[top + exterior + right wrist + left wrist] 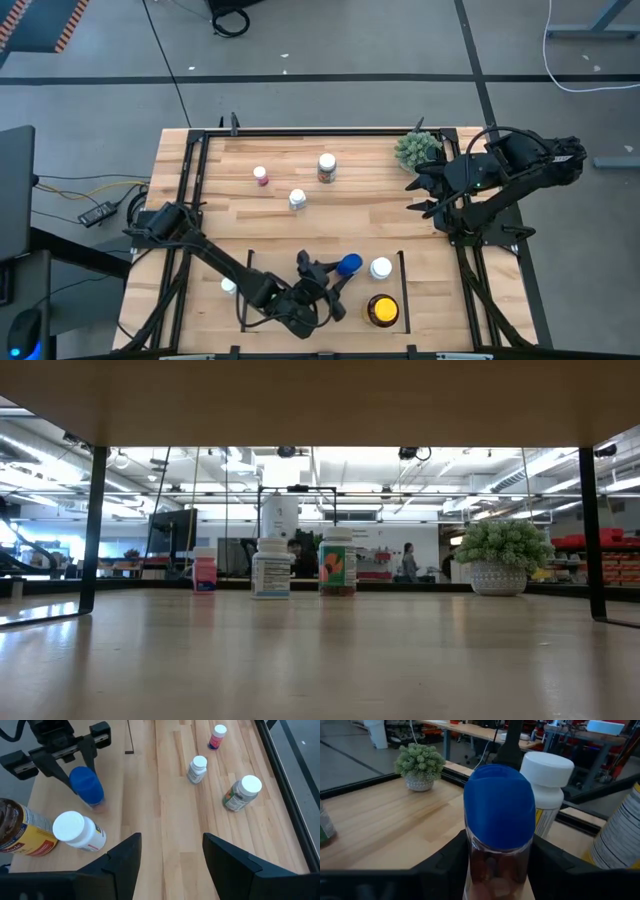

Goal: Pick and place medicine bottles onto shelf by color
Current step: Put the blue medicine bottle on the shelf, then put the green medicine bottle on the shelf

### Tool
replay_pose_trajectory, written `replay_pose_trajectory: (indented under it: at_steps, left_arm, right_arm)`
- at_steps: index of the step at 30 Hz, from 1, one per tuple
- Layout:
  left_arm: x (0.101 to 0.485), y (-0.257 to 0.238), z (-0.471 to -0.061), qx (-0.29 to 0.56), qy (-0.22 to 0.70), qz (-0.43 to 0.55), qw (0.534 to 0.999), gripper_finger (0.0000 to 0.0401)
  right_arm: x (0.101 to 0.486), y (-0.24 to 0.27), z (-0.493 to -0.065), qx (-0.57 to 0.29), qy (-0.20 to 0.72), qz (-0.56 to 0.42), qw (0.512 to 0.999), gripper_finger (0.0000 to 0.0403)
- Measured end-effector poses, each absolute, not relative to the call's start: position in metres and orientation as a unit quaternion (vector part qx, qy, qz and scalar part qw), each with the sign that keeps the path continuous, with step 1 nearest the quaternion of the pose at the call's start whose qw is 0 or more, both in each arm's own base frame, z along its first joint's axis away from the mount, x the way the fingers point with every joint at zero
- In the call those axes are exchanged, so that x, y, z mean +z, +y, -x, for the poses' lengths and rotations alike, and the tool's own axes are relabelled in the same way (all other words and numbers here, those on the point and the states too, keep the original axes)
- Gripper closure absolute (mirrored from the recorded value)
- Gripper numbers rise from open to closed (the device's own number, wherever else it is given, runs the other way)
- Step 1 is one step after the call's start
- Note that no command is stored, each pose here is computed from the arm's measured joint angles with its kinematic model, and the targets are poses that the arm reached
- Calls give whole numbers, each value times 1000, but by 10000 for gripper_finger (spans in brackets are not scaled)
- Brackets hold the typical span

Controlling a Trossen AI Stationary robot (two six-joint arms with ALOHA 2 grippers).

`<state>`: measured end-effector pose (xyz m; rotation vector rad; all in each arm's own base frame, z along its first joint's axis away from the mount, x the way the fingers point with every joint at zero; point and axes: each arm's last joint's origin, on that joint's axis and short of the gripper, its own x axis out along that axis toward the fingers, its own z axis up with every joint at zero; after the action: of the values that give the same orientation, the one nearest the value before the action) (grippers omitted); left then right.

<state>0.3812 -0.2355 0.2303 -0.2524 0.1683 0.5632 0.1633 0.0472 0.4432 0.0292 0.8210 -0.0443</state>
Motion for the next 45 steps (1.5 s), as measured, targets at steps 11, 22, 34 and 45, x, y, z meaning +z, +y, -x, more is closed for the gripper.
replay_pose_trajectory:
  at_steps: [11,22,34,45]
  left_arm:
    - [218,-240,-372,284,114,93,947,142]
    - [218,-238,-370,295,114,95,944,129]
    - [229,-241,-365,288,108,101,946,158]
    - [272,-240,-347,226,123,76,963,147]
  right_arm:
    - [443,48,-163,-15,401,-18,916,185]
    - [443,48,-163,-20,401,-29,916,185]
    - [443,48,-163,-20,401,-29,916,185]
    - [443,48,-163,-20,400,-29,916,185]
